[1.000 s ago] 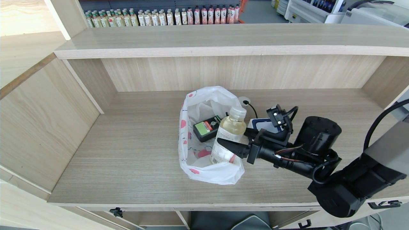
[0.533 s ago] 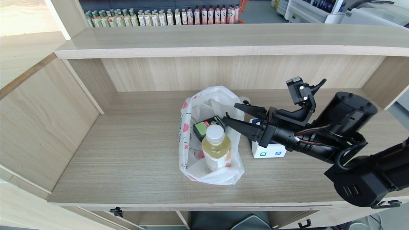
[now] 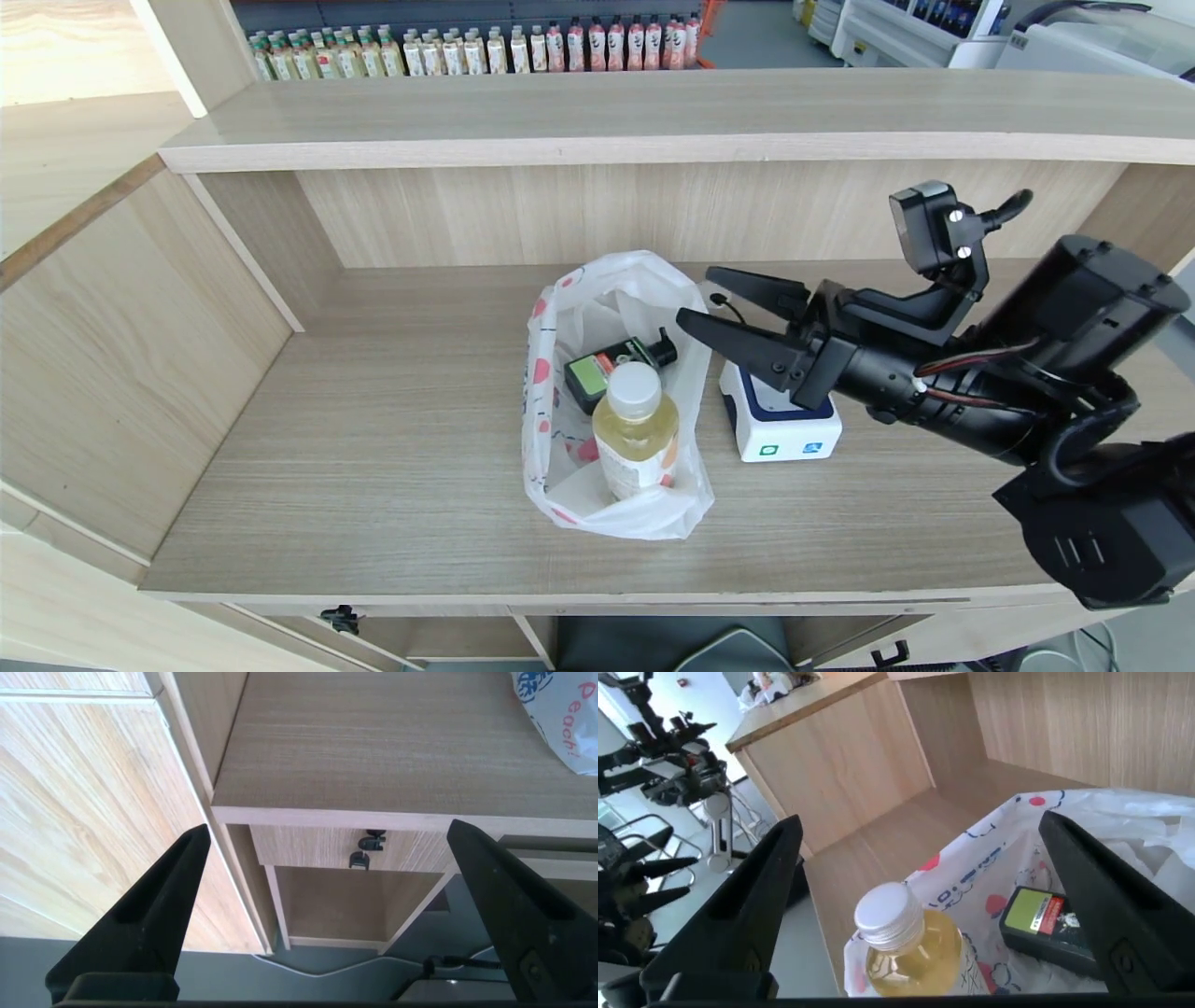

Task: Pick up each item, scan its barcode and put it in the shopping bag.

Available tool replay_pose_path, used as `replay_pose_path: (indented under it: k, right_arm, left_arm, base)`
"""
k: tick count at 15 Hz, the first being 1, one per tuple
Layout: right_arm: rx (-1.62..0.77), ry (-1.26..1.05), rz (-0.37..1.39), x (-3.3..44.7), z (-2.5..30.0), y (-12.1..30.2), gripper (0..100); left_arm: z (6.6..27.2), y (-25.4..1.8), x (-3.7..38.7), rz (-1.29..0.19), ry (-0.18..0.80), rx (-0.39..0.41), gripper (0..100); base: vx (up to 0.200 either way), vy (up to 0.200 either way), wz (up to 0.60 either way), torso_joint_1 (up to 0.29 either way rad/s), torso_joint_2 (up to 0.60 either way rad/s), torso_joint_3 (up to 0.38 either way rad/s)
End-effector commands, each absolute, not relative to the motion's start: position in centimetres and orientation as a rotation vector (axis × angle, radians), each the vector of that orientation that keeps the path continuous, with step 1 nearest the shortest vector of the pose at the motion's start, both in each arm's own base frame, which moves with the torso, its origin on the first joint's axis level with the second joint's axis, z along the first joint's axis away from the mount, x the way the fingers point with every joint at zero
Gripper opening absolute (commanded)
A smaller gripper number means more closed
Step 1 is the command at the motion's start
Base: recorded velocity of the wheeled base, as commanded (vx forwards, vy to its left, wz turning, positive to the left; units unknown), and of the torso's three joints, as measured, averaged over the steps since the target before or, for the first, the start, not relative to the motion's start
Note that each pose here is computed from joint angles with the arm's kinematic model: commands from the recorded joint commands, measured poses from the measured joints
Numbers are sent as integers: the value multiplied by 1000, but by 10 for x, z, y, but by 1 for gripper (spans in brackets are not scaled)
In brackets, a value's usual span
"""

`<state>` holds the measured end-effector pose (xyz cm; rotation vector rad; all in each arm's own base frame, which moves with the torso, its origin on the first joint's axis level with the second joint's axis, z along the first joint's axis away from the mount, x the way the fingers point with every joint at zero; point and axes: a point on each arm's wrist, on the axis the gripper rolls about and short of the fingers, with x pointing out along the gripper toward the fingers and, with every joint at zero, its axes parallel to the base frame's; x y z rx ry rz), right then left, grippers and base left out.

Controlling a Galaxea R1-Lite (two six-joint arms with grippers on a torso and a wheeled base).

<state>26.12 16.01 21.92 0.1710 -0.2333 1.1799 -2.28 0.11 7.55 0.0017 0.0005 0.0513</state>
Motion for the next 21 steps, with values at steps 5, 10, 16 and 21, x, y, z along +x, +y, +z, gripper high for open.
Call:
replay_pose_path:
  k: [5,10,16,21]
  right_arm:
    - [134,-266,1071,247,238,119,100]
    - [-65,-204,825,196,247,52,100]
    - [-94,134,128,93,234,-7,100]
    - [-112,192,-124,29,171,-3,100]
  left_arm:
    - [75,1,-23,52,0,2,100]
    - [75,1,-23,52,0,2,100]
    - [75,1,-23,52,0,2,100]
    - [75,1,-23,52,0,2,100]
  base:
    - [0,0,0,0,0,0]
    - [0,0,0,0,0,0]
    - [0,0,0,0,0,0]
    - [0,0,0,0,0,0]
